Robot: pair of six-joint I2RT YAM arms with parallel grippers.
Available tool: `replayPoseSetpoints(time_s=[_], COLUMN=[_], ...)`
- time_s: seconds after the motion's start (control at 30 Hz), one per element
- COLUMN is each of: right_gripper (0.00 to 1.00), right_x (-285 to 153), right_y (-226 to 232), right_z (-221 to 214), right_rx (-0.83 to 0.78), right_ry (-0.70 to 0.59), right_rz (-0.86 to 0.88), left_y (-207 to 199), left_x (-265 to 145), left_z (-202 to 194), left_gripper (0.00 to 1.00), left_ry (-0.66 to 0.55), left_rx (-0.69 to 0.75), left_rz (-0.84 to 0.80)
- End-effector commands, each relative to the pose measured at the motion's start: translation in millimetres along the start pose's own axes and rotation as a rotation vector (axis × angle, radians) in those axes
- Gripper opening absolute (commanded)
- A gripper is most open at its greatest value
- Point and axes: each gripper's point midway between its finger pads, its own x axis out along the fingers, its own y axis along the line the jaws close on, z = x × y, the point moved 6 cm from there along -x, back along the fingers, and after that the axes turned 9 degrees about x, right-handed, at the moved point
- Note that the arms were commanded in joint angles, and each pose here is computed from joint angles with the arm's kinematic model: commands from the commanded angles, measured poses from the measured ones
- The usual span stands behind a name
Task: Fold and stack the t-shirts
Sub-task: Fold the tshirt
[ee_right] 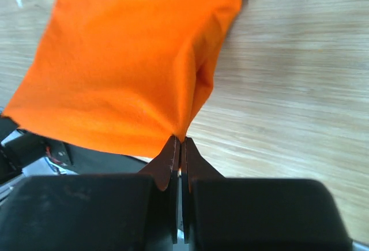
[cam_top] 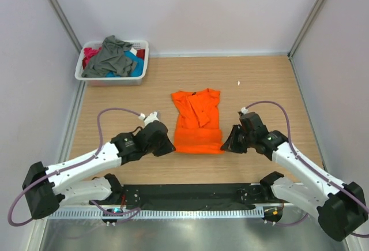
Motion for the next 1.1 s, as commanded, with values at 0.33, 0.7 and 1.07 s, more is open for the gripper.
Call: replayPoseSetpoints(time_s=[0.33, 0.7, 1.07], right_gripper=[0.01, 0.01, 0.01], right_x=[-23.3, -7.5, 37.8], right_y=[80.5, 88.7, 87.7], right_z=[89.8, 171.3, 209.2], right_rx=[-0.101, -0.056, -0.054], right_ry=[-0.211, -0.301, -0.222], right_rz=[-0.093, -0.069, -0.052], left_y=[-30.7, -30.2, -13.0], left_x=[-35.3, -5.9, 31.2], left_z=[98.2, 163.0, 184.9], left_gripper=[0.0, 0.0, 0.0], left_ry=[-0.29, -0.368, -0.363], left_rx=[-0.178, -0.295, -0.37], left_rz=[0.196, 0.181, 0.237])
